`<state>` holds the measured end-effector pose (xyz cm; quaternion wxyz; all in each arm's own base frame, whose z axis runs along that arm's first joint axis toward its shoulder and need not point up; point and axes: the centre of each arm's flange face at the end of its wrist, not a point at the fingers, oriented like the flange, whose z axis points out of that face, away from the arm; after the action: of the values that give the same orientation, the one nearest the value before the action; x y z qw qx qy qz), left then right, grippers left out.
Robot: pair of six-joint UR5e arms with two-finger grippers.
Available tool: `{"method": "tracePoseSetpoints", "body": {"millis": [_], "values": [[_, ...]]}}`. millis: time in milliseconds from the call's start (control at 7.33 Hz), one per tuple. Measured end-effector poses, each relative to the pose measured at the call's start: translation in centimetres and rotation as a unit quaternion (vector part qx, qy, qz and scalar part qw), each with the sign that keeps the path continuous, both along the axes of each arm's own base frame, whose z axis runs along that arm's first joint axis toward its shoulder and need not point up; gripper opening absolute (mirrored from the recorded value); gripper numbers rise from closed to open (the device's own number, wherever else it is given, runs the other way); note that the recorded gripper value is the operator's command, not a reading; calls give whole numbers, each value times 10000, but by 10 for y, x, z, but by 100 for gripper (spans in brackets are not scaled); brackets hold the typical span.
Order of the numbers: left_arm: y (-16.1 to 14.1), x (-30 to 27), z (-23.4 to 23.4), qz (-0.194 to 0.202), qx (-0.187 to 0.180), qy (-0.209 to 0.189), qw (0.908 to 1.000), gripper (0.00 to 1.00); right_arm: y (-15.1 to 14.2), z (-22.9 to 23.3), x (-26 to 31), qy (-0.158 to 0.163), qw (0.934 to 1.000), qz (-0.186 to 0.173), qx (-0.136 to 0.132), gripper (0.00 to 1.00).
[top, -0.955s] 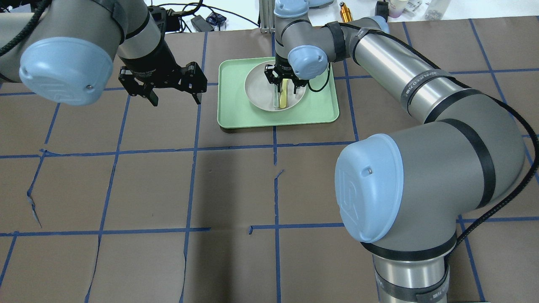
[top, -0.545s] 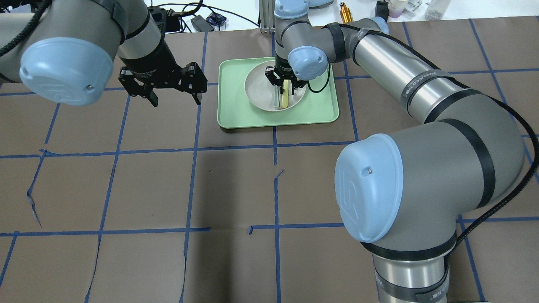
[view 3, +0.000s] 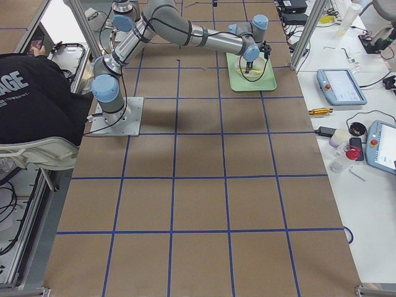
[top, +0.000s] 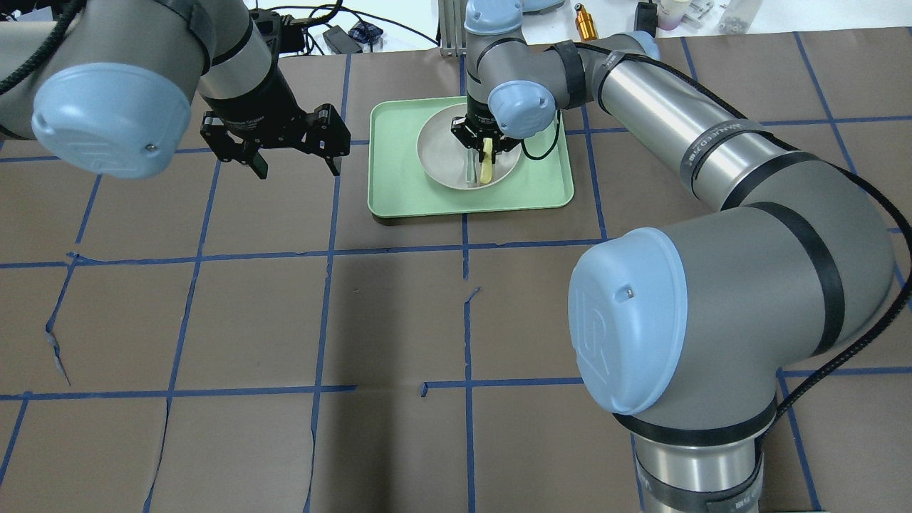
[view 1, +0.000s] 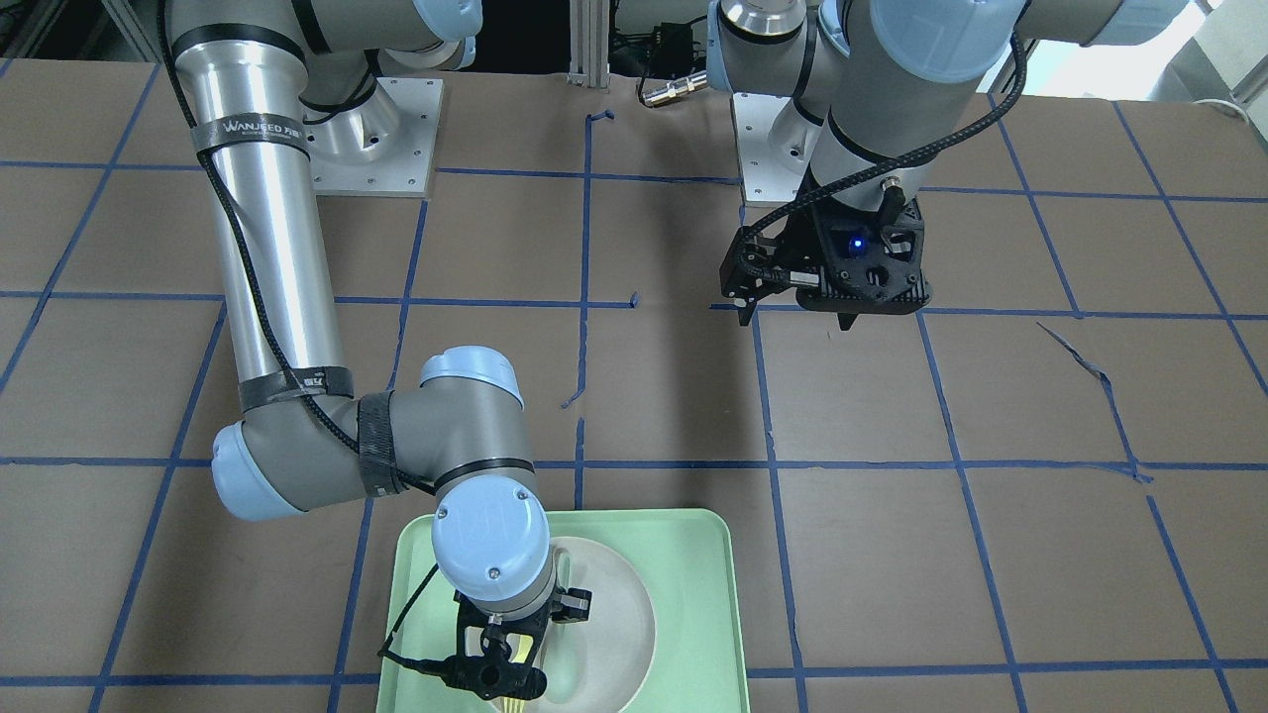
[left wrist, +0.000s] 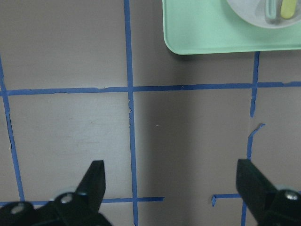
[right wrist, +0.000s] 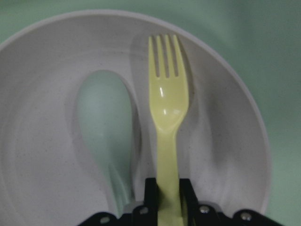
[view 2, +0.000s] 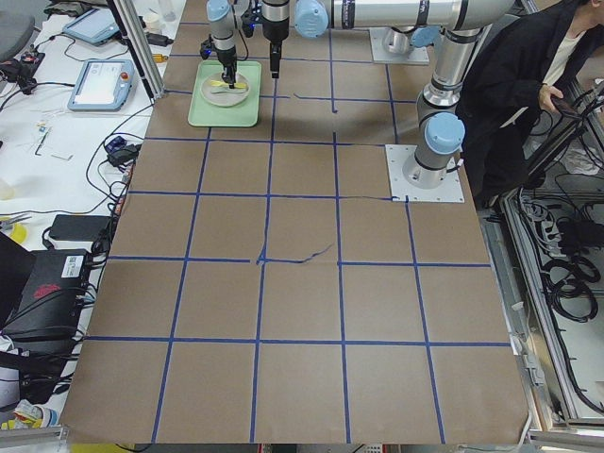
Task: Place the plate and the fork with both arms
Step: 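Lift the yellow fork with the right gripper and lay it beside the plate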
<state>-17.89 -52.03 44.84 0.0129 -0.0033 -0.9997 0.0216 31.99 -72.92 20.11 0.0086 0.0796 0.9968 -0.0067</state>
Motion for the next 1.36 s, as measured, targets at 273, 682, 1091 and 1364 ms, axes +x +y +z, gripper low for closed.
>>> {"method": "tracePoseSetpoints", "body": {"millis": [273, 682, 1091, 1364], "values": [[0, 1, 1, 0, -15, 1, 10000, 100, 2, 30, -3, 6, 9998, 95, -182, 27], [-1, 2, 2, 8, -39, 3, 10000, 100, 2, 48, -39, 124, 9973, 688, -220, 26], [-3, 6, 5, 31, -103, 7, 9999, 100, 4, 19, -82, 280, 9938, 1070, 83, 28], [-3, 7, 6, 29, -112, 5, 9999, 100, 7, 3, -89, 281, 9935, 1082, 218, 95]]}}
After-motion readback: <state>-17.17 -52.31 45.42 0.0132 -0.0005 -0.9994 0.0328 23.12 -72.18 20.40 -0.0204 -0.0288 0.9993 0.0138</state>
